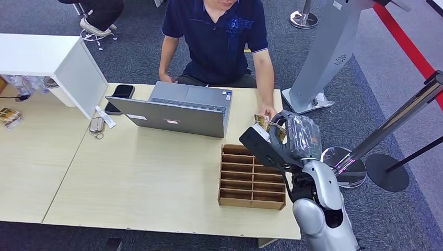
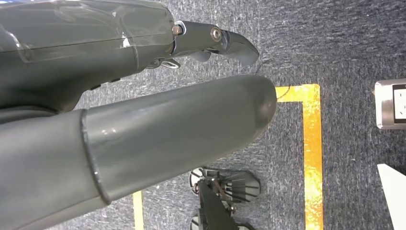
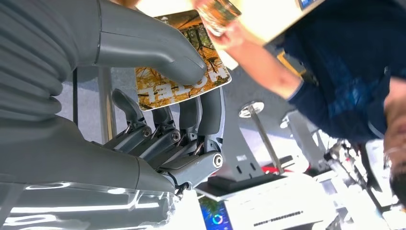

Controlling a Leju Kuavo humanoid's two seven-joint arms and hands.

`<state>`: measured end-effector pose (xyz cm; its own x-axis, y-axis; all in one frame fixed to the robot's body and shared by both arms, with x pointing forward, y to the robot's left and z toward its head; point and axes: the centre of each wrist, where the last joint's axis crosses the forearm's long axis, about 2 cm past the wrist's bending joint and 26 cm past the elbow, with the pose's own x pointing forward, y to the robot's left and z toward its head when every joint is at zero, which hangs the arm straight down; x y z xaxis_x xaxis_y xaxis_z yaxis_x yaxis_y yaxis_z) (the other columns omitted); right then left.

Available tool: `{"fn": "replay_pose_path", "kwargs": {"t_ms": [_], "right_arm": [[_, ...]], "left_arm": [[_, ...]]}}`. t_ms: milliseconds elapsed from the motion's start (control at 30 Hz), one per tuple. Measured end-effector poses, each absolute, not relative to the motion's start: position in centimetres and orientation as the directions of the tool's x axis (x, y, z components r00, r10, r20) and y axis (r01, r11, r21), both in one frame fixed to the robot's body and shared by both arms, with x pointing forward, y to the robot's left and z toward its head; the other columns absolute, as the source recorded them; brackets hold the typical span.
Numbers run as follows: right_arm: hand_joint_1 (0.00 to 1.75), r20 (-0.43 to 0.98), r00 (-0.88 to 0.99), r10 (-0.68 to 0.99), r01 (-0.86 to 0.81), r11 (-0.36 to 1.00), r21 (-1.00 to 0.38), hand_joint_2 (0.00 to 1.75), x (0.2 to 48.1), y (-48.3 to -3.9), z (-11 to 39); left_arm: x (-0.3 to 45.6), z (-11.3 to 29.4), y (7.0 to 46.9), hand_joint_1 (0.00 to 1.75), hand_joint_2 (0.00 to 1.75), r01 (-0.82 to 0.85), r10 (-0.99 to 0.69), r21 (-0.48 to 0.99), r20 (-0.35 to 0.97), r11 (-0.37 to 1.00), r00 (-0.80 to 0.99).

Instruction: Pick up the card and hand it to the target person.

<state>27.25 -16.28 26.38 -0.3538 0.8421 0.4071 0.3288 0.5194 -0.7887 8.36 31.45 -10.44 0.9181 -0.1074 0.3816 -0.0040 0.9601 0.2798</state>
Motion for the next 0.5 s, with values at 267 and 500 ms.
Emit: {"fn": "replay_pose_path", "kwargs": {"t_ms": [267,500], "right_arm": [[1.54,0.45,-0.372,0.812,0.42,0.58,-0.698,1.75,30.7,-17.9,27.2],[1.54,0.491,-0.367,0.79,0.426,0.612,-0.667,1.75,33.3,-18.4,26.7]], "left_arm": [[8.4,-10.4,31.3,0.0,0.0,0.019,-0.131,0.279,0.389,0.96,0.912],[8.4,-10.4,31.1,0.0,0.0,0.033,-0.145,0.277,0.394,0.96,0.908]]}}
